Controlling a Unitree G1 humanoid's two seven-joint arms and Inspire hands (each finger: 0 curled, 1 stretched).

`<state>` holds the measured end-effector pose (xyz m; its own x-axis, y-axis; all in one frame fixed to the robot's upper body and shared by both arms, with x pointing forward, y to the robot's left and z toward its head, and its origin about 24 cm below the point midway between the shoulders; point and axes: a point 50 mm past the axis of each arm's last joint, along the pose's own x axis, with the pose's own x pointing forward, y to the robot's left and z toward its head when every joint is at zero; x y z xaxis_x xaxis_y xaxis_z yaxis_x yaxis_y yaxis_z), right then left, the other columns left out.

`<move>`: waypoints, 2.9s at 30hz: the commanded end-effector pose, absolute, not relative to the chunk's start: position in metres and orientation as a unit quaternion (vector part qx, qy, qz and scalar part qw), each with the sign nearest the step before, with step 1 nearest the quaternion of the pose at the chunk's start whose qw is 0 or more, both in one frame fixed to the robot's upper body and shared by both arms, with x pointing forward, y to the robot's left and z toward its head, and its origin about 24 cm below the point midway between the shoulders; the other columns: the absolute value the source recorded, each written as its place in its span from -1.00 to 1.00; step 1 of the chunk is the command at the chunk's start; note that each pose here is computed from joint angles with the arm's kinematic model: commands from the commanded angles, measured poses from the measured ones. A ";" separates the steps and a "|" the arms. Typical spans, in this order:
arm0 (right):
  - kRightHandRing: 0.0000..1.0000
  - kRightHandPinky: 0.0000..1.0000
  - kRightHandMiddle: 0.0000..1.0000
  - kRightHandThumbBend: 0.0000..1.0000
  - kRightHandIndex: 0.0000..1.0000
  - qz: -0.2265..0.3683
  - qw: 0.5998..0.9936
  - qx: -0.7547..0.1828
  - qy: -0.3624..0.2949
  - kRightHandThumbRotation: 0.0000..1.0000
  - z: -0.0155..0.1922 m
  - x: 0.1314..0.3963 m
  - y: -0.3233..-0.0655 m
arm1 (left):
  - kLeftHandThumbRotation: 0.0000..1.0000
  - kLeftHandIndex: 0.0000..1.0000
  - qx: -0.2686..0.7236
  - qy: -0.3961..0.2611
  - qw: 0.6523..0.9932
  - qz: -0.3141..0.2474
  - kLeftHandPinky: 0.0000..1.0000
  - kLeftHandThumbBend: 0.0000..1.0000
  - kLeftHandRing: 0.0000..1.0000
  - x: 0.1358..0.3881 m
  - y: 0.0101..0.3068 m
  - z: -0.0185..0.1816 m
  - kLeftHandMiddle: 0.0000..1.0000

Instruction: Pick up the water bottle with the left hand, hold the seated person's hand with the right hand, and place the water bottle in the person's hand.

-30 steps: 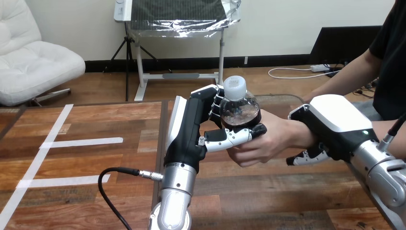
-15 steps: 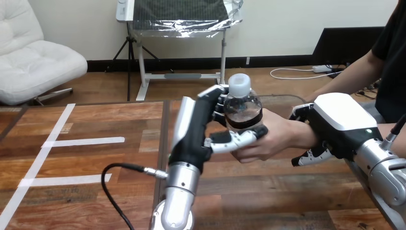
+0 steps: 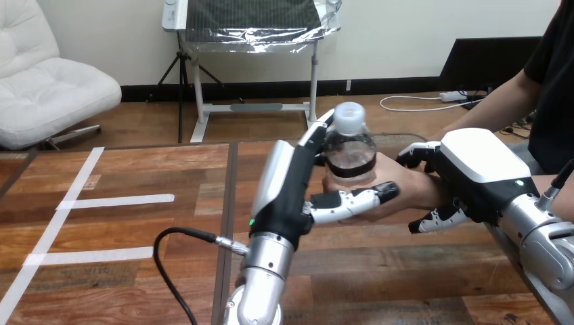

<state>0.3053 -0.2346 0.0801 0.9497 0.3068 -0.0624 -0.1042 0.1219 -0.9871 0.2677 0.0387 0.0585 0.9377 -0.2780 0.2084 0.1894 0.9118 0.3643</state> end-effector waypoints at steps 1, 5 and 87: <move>0.41 0.20 0.51 0.81 0.51 0.106 0.744 -0.650 -0.110 -1.00 0.103 0.309 -0.239 | -0.09 0.99 0.158 -0.194 0.962 -0.114 0.99 0.85 0.97 0.276 0.023 0.094 0.98; 0.44 0.24 0.54 0.81 0.53 0.106 0.744 -0.650 -0.108 -1.00 0.102 0.309 -0.239 | -0.05 1.00 0.159 -0.193 0.962 -0.112 1.00 0.87 0.99 0.276 0.023 0.094 0.99; 0.56 0.35 0.62 -0.03 0.57 0.000 0.919 -0.315 -0.236 -0.98 0.121 0.225 -0.193 | 0.24 0.76 -0.031 -0.221 0.972 -0.067 0.72 0.24 0.75 0.224 0.065 0.089 0.78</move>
<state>0.2333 -0.2019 0.1061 0.9364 0.2061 0.2842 0.0608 0.7021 -0.7095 0.2349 0.0598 0.0711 0.9237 -0.1809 0.3377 0.1732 0.9834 0.0532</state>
